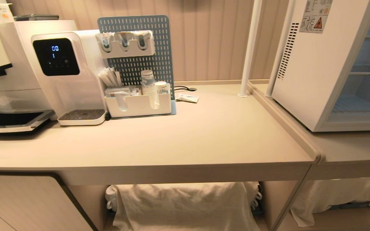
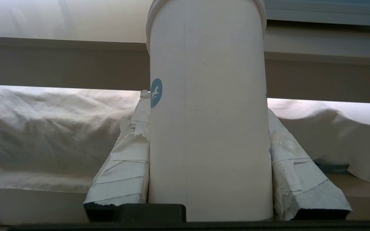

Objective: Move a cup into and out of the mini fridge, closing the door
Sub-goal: Put the paper cup in the freezer

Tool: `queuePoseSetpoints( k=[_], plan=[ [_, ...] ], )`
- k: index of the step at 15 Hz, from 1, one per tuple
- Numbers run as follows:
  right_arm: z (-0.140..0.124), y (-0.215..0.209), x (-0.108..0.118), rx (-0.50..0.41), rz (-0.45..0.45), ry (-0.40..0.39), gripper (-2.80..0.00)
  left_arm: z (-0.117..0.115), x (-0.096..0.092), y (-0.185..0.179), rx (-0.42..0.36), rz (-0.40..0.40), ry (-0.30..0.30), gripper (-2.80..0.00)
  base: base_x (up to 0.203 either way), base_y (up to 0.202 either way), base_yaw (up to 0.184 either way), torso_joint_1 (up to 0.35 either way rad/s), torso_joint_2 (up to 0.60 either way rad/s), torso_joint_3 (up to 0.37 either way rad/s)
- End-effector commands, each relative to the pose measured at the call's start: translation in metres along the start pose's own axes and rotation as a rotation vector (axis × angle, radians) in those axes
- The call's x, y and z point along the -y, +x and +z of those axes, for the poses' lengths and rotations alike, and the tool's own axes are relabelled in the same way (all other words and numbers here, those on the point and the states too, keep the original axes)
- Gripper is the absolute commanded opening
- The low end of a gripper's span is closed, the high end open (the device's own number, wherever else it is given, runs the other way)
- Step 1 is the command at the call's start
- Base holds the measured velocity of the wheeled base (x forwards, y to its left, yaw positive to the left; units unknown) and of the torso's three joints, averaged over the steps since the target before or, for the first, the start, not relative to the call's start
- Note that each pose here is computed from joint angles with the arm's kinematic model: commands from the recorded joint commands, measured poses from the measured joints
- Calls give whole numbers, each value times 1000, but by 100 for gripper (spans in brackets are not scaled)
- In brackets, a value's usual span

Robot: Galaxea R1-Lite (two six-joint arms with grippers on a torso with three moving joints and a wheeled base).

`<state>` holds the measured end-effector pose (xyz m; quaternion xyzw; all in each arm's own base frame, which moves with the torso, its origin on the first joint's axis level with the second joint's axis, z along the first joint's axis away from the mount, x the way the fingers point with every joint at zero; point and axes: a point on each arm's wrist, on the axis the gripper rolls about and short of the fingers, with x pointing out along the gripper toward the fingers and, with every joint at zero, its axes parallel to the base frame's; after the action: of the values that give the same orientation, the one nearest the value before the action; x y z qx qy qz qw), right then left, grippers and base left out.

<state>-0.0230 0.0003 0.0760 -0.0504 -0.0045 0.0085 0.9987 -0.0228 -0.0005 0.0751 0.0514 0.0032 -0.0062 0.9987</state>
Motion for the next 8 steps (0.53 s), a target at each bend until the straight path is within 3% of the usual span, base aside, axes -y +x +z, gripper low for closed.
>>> queuePoseSetpoints(
  k=[1, 8],
  plan=[
    [0, 0, 0, -2, 1, 0, -280, 0, 0, 0, -4, -1, -2, -280, 0, -195, -2, 2, 6, 0],
    [0, 0, 0, -2, 1, 0, -280, 0, 0, 0, -5, -1, -5, -280, 0, -195, 0, 2, 1, 3]
  ],
)
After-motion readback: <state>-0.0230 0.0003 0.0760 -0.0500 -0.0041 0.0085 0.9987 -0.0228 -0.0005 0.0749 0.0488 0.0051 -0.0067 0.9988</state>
